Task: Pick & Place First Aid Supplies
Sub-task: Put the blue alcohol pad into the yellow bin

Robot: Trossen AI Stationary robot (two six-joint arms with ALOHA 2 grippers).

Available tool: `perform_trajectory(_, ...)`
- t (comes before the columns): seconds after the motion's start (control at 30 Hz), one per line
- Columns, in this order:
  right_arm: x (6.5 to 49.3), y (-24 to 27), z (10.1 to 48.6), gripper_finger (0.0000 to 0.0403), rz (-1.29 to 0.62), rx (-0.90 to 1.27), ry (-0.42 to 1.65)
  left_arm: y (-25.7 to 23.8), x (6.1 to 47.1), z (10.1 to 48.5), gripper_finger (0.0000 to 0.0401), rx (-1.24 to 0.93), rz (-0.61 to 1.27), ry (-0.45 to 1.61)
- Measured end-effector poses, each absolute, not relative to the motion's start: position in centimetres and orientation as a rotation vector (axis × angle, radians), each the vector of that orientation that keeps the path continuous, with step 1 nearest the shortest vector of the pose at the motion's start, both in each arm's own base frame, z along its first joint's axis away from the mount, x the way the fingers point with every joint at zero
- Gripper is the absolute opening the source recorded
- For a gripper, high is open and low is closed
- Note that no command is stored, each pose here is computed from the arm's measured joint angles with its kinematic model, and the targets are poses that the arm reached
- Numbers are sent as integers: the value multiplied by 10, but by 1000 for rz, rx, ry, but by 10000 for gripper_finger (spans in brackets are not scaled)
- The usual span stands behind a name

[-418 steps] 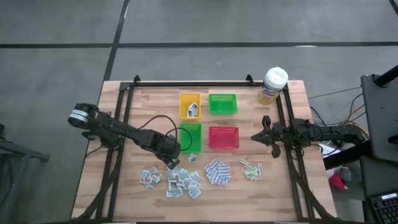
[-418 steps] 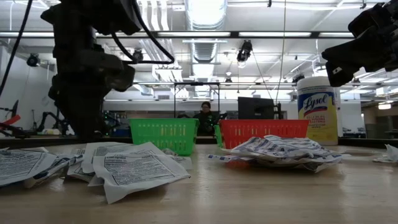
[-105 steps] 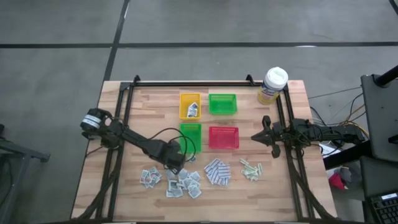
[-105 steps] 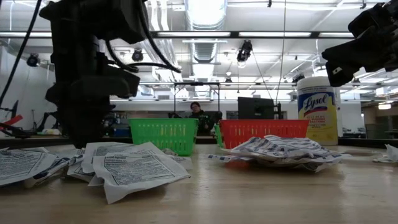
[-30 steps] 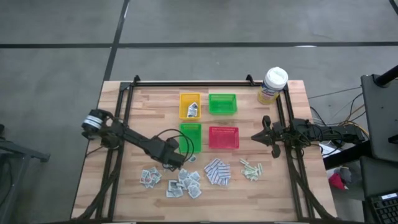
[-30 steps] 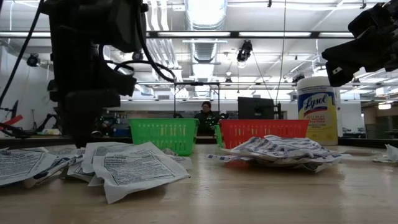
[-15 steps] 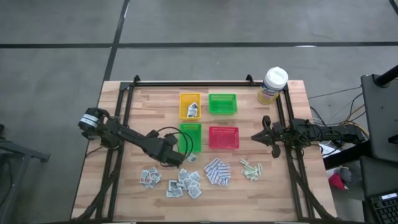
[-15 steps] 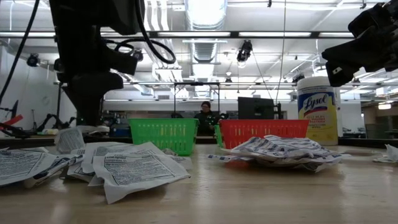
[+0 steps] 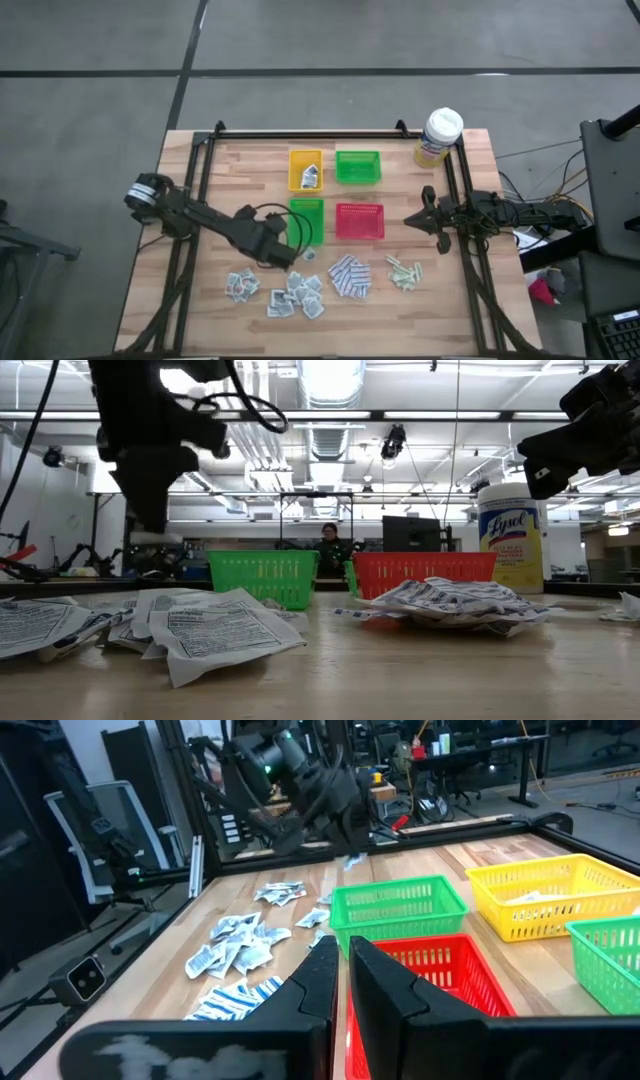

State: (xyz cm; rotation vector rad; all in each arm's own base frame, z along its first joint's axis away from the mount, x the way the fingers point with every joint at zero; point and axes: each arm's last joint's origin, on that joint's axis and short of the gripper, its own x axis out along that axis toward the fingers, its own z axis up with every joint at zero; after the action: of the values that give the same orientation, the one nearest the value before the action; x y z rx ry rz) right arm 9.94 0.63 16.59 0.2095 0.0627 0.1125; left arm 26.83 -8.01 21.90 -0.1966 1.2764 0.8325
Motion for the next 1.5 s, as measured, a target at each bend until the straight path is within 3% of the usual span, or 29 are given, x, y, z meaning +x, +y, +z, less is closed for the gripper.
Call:
perform_trajectory(0.4, 99, 6, 166, 28, 113, 209, 63, -66, 270, 287, 0, 181, 871, 1184)
perform_trajectory(0.73, 99, 6, 166, 28, 113, 209, 62, -35, 298, 293, 0, 441, 734, 1170)
perform_trajectory(1.2, 99, 6, 166, 28, 113, 209, 63, 29, 331, 298, 0, 343, 565, 1086)
perform_trajectory(1.5, 99, 6, 166, 28, 113, 209, 63, 79, 328, 295, 0, 124, 487, 1093)
